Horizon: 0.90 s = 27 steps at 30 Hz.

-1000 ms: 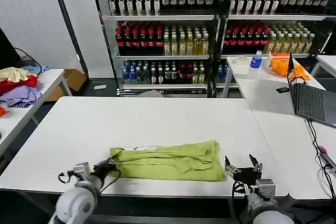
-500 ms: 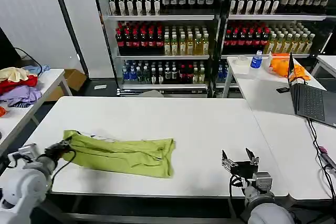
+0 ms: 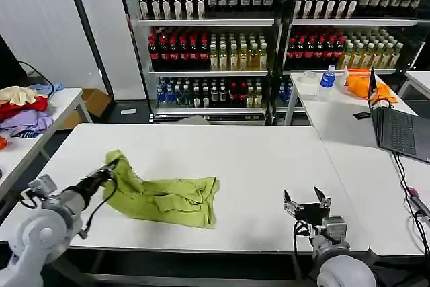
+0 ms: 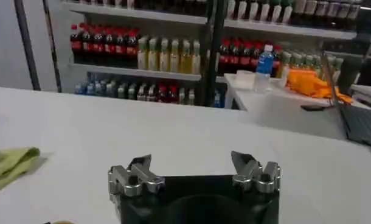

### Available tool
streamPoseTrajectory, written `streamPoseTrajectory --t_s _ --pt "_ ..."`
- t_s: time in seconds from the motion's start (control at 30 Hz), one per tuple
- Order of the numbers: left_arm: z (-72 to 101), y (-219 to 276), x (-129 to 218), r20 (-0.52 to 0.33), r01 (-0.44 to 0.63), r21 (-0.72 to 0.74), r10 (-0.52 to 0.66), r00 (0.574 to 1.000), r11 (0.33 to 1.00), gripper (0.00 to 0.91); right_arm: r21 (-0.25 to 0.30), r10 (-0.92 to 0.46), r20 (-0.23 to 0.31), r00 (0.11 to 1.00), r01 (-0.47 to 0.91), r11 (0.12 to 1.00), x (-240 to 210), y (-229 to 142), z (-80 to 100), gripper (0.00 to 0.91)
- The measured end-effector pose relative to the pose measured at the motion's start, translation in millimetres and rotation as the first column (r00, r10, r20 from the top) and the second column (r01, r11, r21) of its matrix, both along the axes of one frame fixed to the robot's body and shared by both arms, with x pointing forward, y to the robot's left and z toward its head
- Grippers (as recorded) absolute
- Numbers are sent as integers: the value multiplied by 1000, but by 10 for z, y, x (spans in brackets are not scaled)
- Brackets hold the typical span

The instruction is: Fold and organize the clothes.

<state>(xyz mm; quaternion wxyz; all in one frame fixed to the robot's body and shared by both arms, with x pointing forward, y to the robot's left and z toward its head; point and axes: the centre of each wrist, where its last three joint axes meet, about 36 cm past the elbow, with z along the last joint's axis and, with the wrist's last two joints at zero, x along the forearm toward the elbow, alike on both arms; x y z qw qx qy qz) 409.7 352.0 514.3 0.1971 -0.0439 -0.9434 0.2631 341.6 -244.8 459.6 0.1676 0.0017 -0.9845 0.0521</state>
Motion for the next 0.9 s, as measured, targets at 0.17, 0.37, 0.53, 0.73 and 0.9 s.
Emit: streamPoseTrajectory --t_s 0.17,0.37,0.53,0.73,0.9 --pt "-88 -312 -20 -9 68 -84 -69 998 994 20 4 -6 4 1000 6 1000 55 -21 -4 907" --pt "-216 -665 1 -28 125 -126 -130 991 984 20 7 0 10 1000 0 1000 105 2 -2 907" --pt "-339 -907 42 -48 160 -127 -167 985 979 383 10 6 14 1000 -6 1000 142 30 3 907" --pt "-466 -1120 56 -69 195 -110 -204 977 975 907 6 16 13 1000 -16 1000 174 60 -5 907" --pt "-483 -1283 71 -49 217 -131 -225 973 967 907 -4 26 16 1000 -26 1000 201 81 -10 907"
